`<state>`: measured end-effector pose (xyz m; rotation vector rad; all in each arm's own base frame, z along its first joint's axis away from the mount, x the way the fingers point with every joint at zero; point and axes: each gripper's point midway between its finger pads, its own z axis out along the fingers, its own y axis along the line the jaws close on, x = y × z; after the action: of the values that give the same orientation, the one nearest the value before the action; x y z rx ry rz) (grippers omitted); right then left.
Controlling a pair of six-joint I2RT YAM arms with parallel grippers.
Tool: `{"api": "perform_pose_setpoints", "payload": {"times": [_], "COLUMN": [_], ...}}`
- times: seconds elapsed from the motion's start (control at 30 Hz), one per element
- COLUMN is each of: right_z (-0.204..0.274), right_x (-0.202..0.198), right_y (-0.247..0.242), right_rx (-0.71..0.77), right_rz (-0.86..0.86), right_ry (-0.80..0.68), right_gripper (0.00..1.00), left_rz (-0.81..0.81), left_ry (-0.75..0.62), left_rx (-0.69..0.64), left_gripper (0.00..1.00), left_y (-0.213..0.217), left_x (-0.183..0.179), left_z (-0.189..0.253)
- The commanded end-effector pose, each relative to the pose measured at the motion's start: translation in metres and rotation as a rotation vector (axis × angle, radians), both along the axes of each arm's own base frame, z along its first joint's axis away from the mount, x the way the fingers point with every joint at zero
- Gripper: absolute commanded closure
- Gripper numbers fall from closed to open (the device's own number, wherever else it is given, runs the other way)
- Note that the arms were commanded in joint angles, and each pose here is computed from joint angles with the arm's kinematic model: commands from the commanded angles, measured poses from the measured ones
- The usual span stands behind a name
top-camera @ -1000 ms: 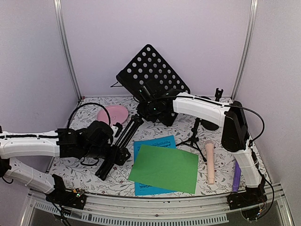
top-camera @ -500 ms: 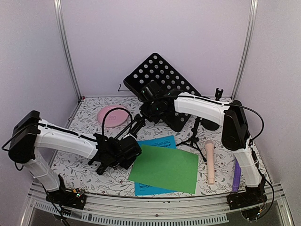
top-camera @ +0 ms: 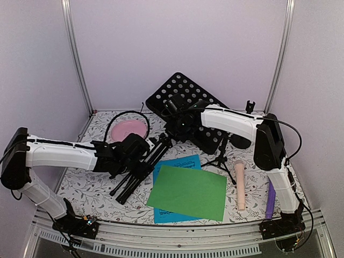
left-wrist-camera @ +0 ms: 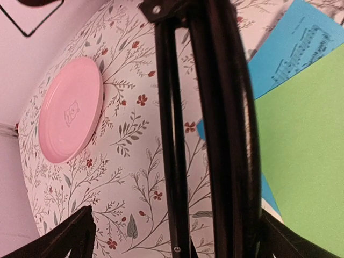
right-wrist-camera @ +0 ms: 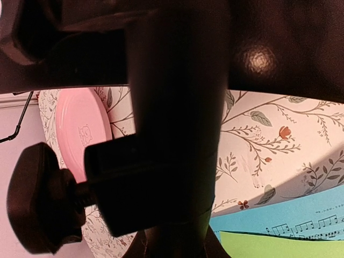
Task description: Pack up the instrument practice props
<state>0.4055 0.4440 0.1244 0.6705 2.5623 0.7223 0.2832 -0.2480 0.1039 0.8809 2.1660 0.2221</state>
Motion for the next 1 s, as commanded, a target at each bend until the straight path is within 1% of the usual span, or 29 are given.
{"api": "perform_pose_setpoints", "payload": {"times": [0.0, 0.07, 0.17, 0.27, 0.5, 0.57, 0.63, 0.73, 0.83, 0.9, 0.97], "right_z": [0.046, 0.047, 0.049, 0.049, 0.043, 0.041, 0.04, 0.039, 0.041, 0.042, 0.043], "right_x": [-0.002, -0.001, -0.001, 0.0, 0.007, 0.01, 0.012, 0.013, 0.015, 0.015, 0.013], "right_y": [0.013, 0.013, 0.013, 0.016, 0.024, 0.028, 0.031, 0.034, 0.034, 0.035, 0.036], "right_rx": [0.062, 0.065, 0.071, 0.081, 0.123, 0.147, 0.17, 0.19, 0.199, 0.209, 0.217], "right_rz": [0.07, 0.071, 0.07, 0.067, 0.04, 0.03, 0.024, 0.022, 0.023, 0.028, 0.036], "right_ry": [-0.092, -0.097, -0.1, -0.101, -0.103, -0.103, -0.097, -0.085, -0.088, -0.087, -0.081], "right_gripper": [1.0, 1.0, 1.0, 1.0, 1.0, 1.0, 1.0, 1.0, 1.0, 1.0, 1.0], "left_rz": [-0.101, -0.095, -0.062, -0.089, -0.073, -0.045, -0.034, -0.063, -0.059, 0.002, 0.076], "left_ry": [-0.021, 0.044, 0.192, 0.341, 0.555, 0.602, 0.622, 0.636, 0.62, 0.584, 0.519], "left_rx": [-0.114, -0.2, -0.287, -0.4, -0.506, -0.506, -0.49, -0.449, -0.355, -0.285, -0.175], "left_gripper": [0.01, 0.01, 0.01, 0.01, 0.01, 0.01, 0.01, 0.01, 0.01, 0.03, 0.06], "left_y": [-0.031, -0.028, -0.018, -0.026, -0.05, -0.054, -0.055, -0.058, -0.052, -0.039, -0.021], "left_x": [-0.004, -0.005, -0.002, -0.005, -0.014, -0.015, -0.017, -0.027, -0.034, -0.027, -0.017], "left_z": [0.05, 0.047, 0.027, 0.02, 0.022, 0.015, 0.008, -0.002, -0.025, -0.044, -0.058]}}
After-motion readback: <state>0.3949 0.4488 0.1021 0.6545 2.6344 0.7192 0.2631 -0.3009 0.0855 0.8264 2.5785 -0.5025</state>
